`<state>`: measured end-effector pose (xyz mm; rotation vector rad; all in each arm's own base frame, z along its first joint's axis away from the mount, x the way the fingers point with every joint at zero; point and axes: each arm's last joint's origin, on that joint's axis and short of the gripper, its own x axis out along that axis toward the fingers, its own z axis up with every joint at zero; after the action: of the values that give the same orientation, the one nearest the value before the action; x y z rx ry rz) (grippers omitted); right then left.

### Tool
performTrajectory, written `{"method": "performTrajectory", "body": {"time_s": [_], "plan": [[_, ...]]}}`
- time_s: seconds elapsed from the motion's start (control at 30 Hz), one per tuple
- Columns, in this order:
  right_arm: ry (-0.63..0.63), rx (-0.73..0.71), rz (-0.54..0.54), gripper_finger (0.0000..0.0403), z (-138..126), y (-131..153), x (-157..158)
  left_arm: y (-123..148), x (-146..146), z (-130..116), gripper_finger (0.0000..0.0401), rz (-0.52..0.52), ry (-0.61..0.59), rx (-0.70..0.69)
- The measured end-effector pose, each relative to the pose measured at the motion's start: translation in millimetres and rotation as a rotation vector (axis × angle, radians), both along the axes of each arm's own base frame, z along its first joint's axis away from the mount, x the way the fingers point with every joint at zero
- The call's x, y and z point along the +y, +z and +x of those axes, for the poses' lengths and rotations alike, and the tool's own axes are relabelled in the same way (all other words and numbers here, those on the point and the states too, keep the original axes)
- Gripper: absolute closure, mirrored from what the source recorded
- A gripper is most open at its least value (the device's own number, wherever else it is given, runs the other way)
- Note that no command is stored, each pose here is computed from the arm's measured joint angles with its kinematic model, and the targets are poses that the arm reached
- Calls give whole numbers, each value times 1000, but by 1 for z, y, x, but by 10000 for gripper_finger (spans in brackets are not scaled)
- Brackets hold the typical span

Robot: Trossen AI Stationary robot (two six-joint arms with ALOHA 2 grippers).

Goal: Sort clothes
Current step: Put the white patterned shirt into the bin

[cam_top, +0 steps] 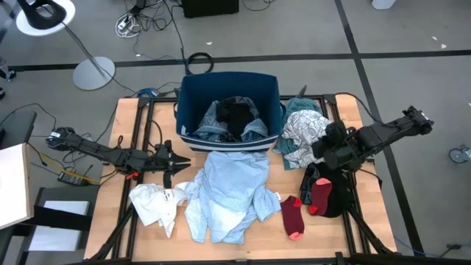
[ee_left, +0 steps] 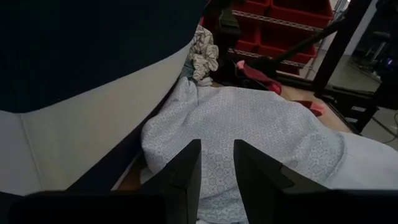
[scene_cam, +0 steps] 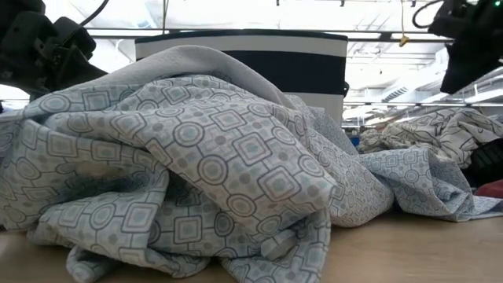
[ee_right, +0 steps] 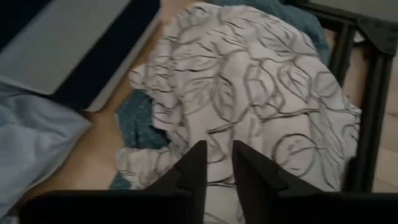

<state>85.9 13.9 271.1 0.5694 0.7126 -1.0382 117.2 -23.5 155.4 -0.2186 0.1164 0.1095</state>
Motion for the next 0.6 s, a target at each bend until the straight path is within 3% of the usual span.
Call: {"method": "performTrajectory", "body": {"time_s": [0.3, 0.6], "plan": [[49, 44, -11, 249, 12, -1, -14, 0, 0, 0, 303, 2, 13, -1], [13, 188, -6, 240, 38, -10, -41, 0, 0, 0, 303, 1, 13, -1]]}}
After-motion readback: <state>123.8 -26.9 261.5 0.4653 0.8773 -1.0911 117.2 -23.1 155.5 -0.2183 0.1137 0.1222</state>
